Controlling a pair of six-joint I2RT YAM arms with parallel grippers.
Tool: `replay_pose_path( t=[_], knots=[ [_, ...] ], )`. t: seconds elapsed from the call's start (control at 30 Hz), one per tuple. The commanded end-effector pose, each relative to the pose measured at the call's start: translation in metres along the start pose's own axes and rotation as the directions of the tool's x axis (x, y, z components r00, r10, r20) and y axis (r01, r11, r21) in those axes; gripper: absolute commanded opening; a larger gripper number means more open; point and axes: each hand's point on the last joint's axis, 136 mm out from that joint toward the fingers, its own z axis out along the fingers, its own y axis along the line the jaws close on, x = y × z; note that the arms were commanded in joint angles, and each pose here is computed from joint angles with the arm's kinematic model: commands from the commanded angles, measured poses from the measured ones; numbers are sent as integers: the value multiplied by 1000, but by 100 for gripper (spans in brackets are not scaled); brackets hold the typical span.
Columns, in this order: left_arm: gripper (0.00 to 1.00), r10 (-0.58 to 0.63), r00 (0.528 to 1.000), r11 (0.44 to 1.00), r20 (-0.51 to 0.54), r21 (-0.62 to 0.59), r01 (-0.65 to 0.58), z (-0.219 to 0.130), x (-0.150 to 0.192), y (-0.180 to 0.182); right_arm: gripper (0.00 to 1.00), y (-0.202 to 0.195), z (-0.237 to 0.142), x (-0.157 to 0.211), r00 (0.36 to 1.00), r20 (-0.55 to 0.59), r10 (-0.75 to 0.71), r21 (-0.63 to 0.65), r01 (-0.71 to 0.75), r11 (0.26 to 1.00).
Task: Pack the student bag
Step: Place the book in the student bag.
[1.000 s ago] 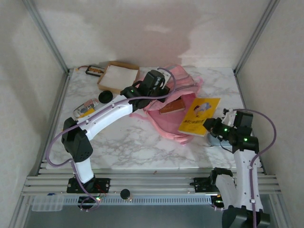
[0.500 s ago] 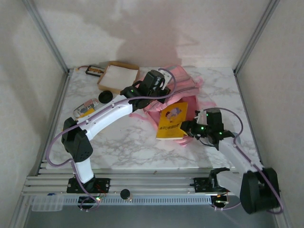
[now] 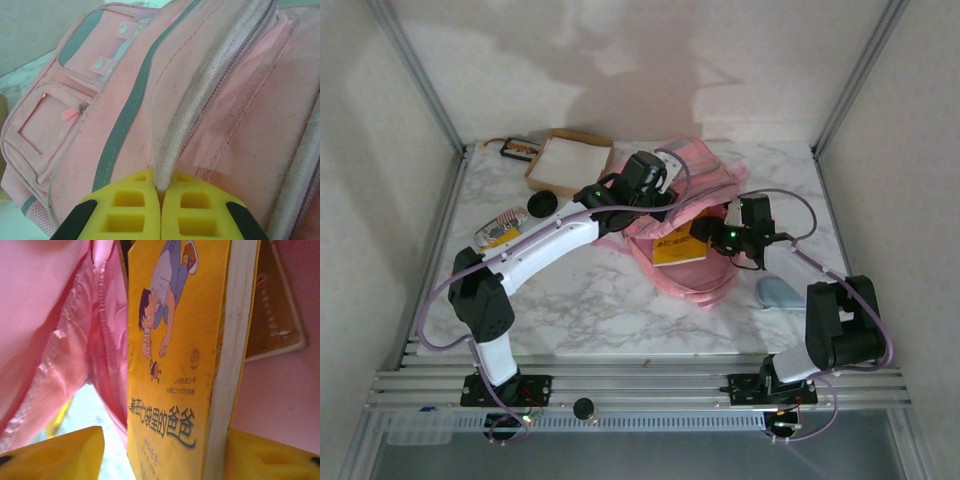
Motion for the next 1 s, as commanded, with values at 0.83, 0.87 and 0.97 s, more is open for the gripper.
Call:
replay_pose_path(
  t=[0.83,0.87,0.97],
  knots=[
    [0,-60,982,997,179,52,51,-32,-56,0,63,-9,32,95,991,-130,-35,209,62,976],
    [0,-61,982,997,177,61,51,-32,-56,-2,62,-6,34,85,995,-92,-42,212,61,975],
    [0,-60,984,994,169,100,44,-32,-55,-8,56,6,38,55,997,35,-71,193,63,979]
  ],
)
